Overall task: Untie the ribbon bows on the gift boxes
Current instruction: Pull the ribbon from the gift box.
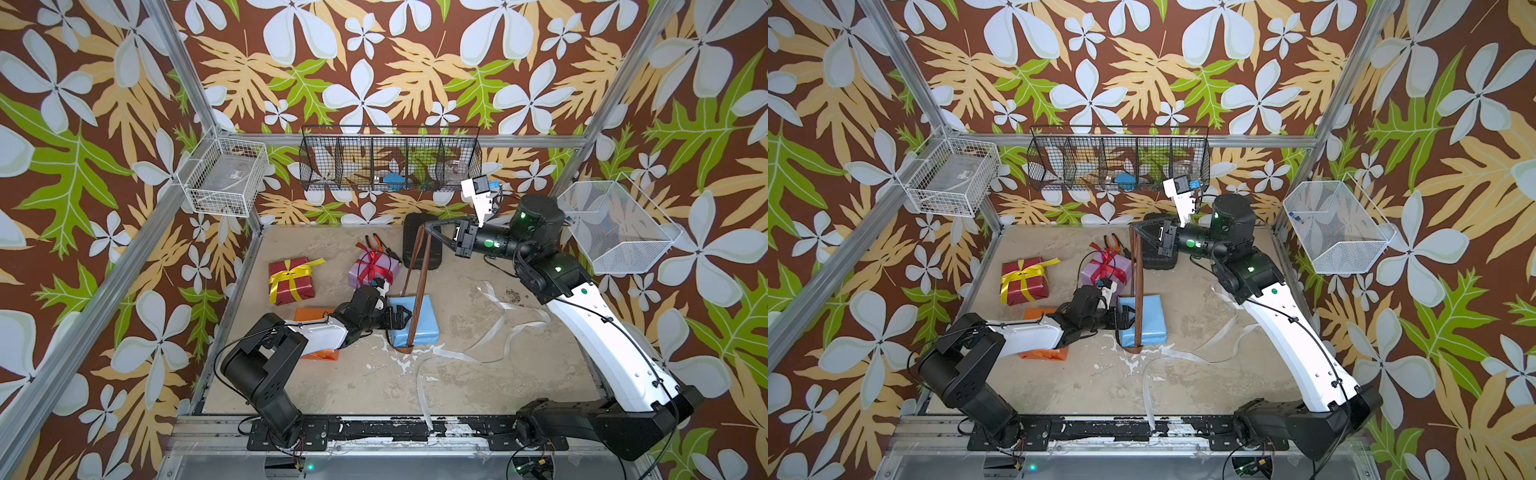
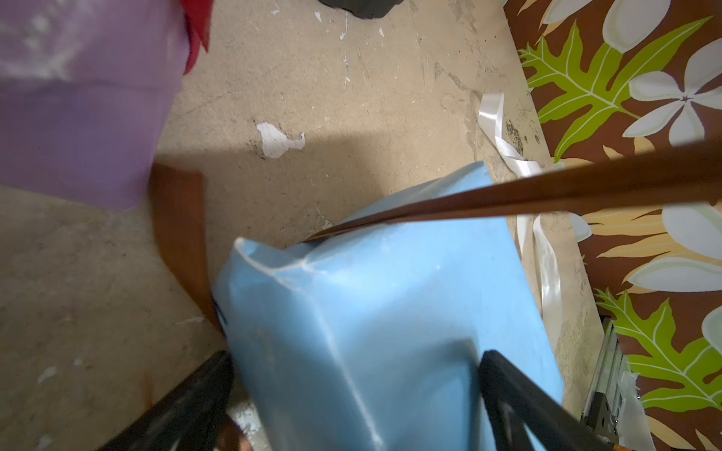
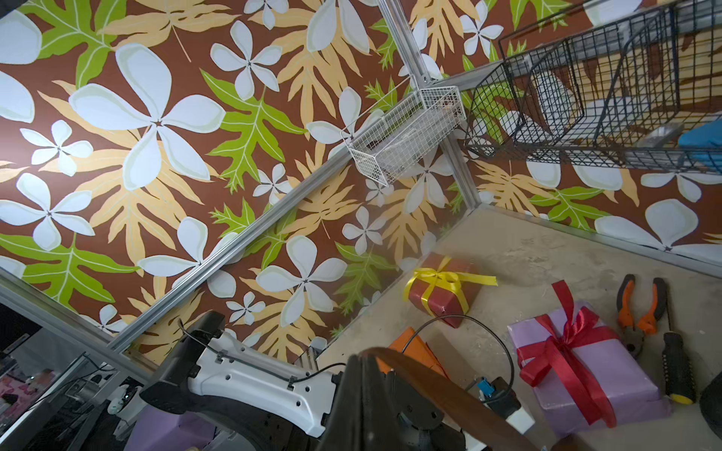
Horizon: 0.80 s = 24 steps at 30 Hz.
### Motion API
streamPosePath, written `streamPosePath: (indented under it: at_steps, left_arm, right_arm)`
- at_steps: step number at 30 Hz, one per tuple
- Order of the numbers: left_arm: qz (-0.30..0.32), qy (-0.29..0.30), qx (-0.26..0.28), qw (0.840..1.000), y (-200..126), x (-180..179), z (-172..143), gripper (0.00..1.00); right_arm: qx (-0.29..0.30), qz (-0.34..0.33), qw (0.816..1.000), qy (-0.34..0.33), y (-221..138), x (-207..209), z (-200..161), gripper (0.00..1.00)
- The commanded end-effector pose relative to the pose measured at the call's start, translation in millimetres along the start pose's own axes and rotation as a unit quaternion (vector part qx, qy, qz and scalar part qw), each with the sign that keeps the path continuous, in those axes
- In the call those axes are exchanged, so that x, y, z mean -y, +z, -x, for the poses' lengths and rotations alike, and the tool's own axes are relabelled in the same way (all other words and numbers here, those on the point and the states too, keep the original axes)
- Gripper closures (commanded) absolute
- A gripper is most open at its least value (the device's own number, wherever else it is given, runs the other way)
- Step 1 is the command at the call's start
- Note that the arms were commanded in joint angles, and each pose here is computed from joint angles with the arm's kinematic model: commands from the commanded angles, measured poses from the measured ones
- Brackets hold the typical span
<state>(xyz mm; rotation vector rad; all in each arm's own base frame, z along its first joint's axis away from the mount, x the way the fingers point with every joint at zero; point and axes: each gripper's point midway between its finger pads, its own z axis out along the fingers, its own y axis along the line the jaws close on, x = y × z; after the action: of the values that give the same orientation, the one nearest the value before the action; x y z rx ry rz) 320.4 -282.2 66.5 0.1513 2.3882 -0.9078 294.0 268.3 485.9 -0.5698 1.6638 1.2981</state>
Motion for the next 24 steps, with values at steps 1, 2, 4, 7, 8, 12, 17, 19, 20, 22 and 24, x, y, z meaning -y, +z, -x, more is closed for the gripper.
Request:
streamPosePath:
  at_steps: [1,2,4,7,8,12,17,19,20,22,24]
  left_arm:
    - [0.058,0.0,-0.052,0.997,-1,-28,-29,0.0]
    - [0.059,0.0,-0.052,0.997,-1,-29,-30,0.0]
    - [0.059,0.0,-0.053,0.997,-1,-29,-30,0.0]
    - [0.06,0.0,-0.055,0.997,0,-30,-31,0.0]
    - [0.061,0.0,-0.056,0.997,0,-30,-32,0.0]
    - [0.061,0.0,-0.057,0.996,1,-31,-33,0.0]
    - [0.061,0.0,-0.057,0.997,1,-31,-33,0.0]
    - [0.062,-0.001,-0.058,0.996,1,-31,-33,0.0]
    - [0.061,-0.001,-0.059,0.996,2,-31,-34,0.0]
    - [0.06,-0.003,-0.062,0.996,3,-31,-35,0.0]
    - [0.061,-0.004,-0.064,0.996,3,-32,-36,0.0]
  right_arm:
    - [0.061,0.023,0.995,-0.07,-9,-28,42,1.0]
    - [0.067,0.026,0.995,-0.076,-12,-34,49,1.0]
    - [0.076,0.029,0.993,-0.084,-15,-42,59,1.0]
    - [0.093,0.036,0.99,-0.101,-22,-57,75,1.0]
    - [0.1,0.037,0.989,-0.107,-24,-62,81,1.0]
    - [0.121,0.038,0.984,-0.124,-33,-76,97,1.0]
    - [0.099,0.008,0.989,-0.112,-22,-46,77,1.0]
    - [0.095,-0.01,0.989,-0.112,-18,-32,72,1.0]
    - [0.098,-0.017,0.989,-0.112,-18,-29,74,1.0]
    - [0.103,-0.022,0.988,-0.116,-19,-28,81,1.0]
    - [0.114,-0.026,0.985,-0.128,-24,-35,93,1.0]
